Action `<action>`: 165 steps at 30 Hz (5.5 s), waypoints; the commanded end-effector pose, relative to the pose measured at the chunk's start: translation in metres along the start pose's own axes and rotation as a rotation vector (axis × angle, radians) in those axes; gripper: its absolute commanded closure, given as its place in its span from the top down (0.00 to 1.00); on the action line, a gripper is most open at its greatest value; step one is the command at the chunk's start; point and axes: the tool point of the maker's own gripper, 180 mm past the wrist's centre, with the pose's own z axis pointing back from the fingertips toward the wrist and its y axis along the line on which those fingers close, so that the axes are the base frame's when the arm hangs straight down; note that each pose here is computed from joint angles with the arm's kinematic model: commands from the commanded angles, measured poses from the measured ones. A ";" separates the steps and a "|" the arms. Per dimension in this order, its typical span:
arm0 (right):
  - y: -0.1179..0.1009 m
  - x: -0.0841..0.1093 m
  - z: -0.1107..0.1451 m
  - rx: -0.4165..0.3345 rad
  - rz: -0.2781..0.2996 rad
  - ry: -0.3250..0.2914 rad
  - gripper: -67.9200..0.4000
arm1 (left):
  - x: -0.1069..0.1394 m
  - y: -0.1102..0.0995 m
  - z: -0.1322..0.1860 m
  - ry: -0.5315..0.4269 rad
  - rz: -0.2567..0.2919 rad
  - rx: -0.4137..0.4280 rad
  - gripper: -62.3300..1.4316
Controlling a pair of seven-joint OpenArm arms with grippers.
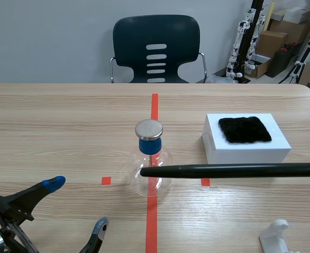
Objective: Do the electroscope experiment. move the rod toward and away from the electroscope
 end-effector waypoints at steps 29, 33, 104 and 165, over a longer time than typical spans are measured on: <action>-0.007 -0.002 0.000 -0.030 -0.004 0.024 0.02 | 0.007 0.001 -0.002 -0.033 0.000 0.003 1.00; -0.007 -0.002 0.000 -0.030 -0.004 0.024 0.02 | 0.007 0.001 -0.002 -0.033 0.000 0.003 1.00; -0.045 -0.021 -0.171 -0.243 0.436 -0.078 0.02 | 0.007 0.001 -0.002 -0.034 0.000 0.003 1.00; -0.096 -0.120 -0.106 -0.242 0.049 0.078 0.02 | 0.007 0.001 -0.002 -0.033 0.000 0.003 1.00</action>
